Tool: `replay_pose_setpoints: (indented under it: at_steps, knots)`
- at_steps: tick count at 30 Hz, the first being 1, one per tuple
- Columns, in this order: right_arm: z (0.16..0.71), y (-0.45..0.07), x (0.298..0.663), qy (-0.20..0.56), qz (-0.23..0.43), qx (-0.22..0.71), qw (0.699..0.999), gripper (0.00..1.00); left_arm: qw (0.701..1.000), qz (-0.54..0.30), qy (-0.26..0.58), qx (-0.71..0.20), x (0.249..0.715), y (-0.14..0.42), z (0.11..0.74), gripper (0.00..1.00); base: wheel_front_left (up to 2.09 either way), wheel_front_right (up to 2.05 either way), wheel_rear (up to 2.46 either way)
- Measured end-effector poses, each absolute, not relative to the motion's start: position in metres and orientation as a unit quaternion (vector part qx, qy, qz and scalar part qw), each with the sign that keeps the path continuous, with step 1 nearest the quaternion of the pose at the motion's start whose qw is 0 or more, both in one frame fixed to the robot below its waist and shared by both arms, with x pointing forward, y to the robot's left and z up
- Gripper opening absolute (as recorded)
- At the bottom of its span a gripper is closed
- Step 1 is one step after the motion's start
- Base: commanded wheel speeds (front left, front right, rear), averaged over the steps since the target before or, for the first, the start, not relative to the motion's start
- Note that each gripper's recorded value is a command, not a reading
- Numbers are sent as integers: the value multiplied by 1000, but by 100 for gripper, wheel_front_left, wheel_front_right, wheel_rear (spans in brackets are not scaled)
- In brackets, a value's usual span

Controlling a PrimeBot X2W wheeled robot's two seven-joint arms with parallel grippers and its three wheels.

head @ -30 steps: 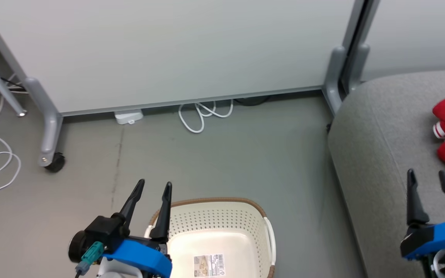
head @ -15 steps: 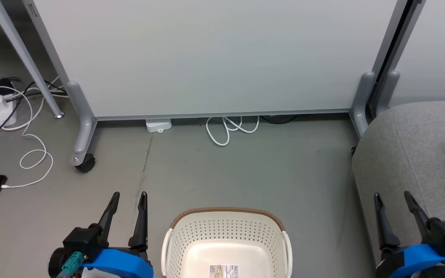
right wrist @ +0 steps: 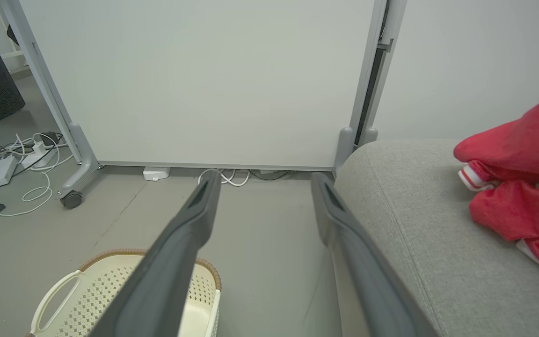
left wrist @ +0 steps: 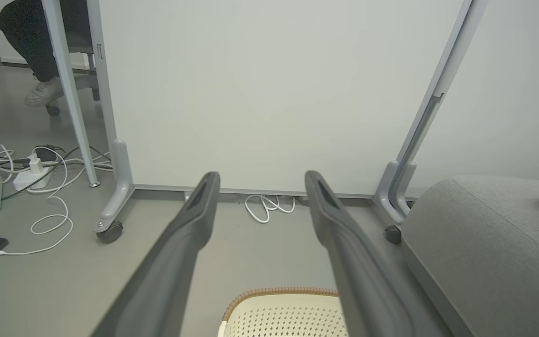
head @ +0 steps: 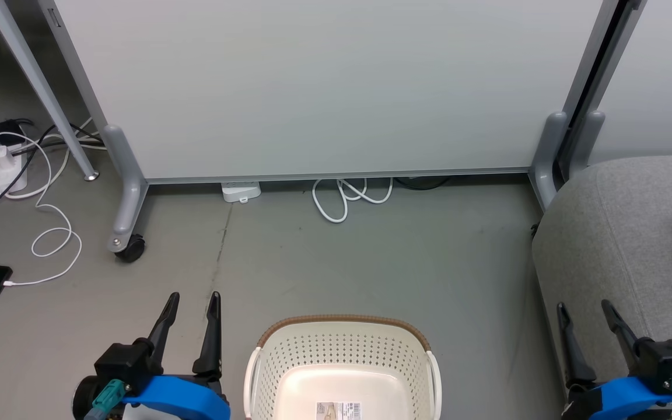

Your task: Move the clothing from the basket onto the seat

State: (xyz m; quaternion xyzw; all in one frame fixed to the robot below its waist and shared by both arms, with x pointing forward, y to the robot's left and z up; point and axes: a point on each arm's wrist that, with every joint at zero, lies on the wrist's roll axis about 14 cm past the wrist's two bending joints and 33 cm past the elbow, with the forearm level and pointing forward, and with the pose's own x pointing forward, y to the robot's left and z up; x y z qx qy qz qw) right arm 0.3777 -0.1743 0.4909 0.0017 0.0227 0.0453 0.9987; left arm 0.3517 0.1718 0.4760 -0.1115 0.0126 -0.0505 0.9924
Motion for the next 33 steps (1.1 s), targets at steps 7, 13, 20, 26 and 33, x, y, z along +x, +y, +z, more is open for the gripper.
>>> replay_pose_setpoints:
  at_steps: [7,13,20,26,33]
  knots:
    - [492,-174,376,20,45,5,999,100,992,-57,10,-115,350,167,478,100,0,0,0]
    - [482,-172,373,36,47,11,998,0,991,-51,27,-118,341,168,467,0,0,0,0]
    - [460,-175,365,75,36,44,996,0,986,-37,72,-149,326,168,441,0,0,0,0]
    - [459,-178,365,78,22,106,991,0,977,-16,73,-199,329,175,443,0,0,0,0]
    - [464,-180,368,73,10,190,979,0,961,7,66,-268,337,183,449,0,0,0,0]
